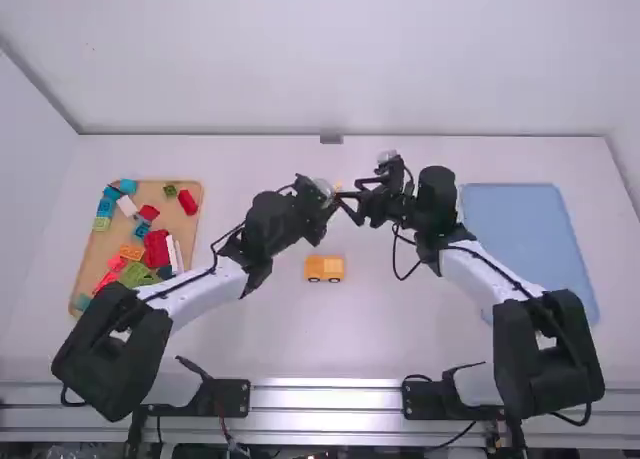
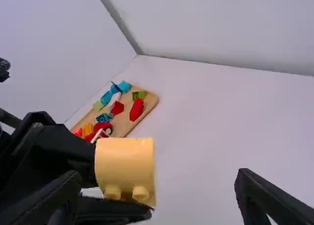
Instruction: Assemble lego blocks to make yellow taxi
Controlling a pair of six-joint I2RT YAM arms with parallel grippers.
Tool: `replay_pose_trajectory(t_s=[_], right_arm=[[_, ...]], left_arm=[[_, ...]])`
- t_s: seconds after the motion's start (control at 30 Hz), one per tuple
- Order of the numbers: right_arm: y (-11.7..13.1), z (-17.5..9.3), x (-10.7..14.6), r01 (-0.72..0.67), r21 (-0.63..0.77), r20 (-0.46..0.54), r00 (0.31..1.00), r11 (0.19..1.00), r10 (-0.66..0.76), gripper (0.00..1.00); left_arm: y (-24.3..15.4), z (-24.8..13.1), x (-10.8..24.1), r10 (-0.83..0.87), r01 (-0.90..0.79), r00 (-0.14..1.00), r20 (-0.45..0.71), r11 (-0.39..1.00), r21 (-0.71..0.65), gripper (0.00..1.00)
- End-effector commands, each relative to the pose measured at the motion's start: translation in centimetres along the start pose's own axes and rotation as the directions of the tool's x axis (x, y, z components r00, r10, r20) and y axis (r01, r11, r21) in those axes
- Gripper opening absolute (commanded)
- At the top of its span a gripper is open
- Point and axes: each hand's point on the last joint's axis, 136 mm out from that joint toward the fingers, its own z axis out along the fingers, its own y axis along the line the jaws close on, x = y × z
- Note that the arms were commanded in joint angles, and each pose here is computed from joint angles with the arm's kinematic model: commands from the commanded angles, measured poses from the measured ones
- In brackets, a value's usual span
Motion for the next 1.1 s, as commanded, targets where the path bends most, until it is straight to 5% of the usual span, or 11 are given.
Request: replay_pose_trajectory(t_s=[0.0,1.07], right_arm=[[1.0,0.0,-0.4,0.021,-0.008,0.012,1.000,1.000,-0.021,0.81],[4.0,2.4,0.8,0.079,-0.033,-0.013,0.997,0.996,-0.080,0.38]], left_arm=[[-1.0,-0.2,0.6,-0.010,0.009,1.000,0.012,0.999,0.033,0.02],[-0.8,-0.8,1.0,-0.053,0.052,0.997,0.053,0.998,0.021,0.02]])
